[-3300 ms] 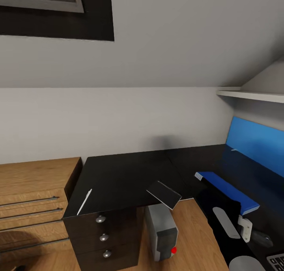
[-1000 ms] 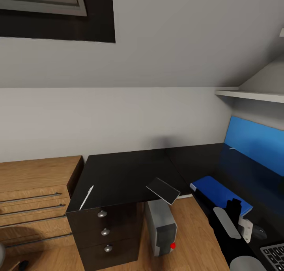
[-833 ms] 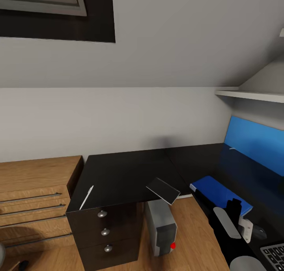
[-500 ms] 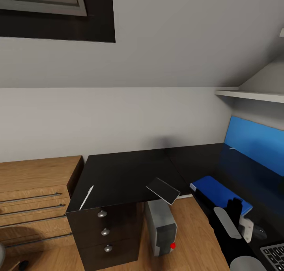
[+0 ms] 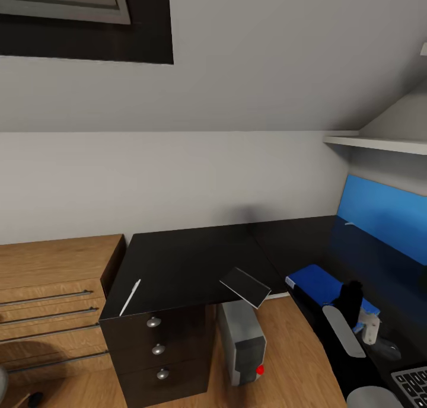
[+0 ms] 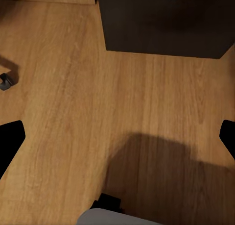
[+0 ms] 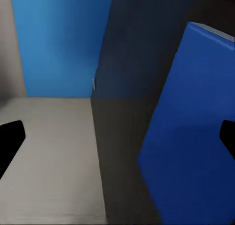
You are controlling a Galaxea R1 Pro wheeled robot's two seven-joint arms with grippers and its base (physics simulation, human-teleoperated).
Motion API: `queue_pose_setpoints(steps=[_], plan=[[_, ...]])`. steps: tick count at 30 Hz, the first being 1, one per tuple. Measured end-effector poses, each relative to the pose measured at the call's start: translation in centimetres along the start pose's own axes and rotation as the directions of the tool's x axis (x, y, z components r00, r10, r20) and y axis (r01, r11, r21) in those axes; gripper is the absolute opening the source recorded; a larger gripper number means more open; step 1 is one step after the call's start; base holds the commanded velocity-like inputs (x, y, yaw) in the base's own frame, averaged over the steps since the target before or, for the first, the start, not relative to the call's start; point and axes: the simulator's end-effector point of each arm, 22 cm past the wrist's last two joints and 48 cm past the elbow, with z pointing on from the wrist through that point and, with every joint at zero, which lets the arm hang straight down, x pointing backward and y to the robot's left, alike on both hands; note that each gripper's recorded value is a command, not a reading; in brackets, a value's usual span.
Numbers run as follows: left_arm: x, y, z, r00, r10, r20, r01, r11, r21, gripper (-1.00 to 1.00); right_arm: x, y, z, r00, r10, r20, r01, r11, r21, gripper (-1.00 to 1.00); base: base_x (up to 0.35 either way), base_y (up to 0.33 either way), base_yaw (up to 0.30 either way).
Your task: In the bedroom, organize the workspace by keeping the computer under the desk, ensuring the monitor is on the desk, placing the keyboard on the desk next to the monitor, placing the mouse on the desk next to the keyboard, moving the folder from the swivel chair onto the desk next to the mouse, stacking the notebook on top of the folder with the pen on top of the notebook, and positioning the swivel chair next to the desk.
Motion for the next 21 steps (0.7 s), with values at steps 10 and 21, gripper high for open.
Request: queue_pose_setpoints(steps=[10,21], plan=[[0.1,-0.2,0.0,1.000,0.000,-0.002,0.000,1.000,0.004,1.00,13.7,-0.9,-5.1,0.794,-0.215,-0.569,0.195,0.976,-0.096,1.00,0.000,0.000,0.000],[-0.9,0.0,0.2,1.000,-0.011,0.020,0.011,1.000,0.000,1.00,14.5,-3.0,-6.6,0.744,-0.231,-0.627,0.217,0.971,-0.100,1.00,0.000,0.000,0.000]])
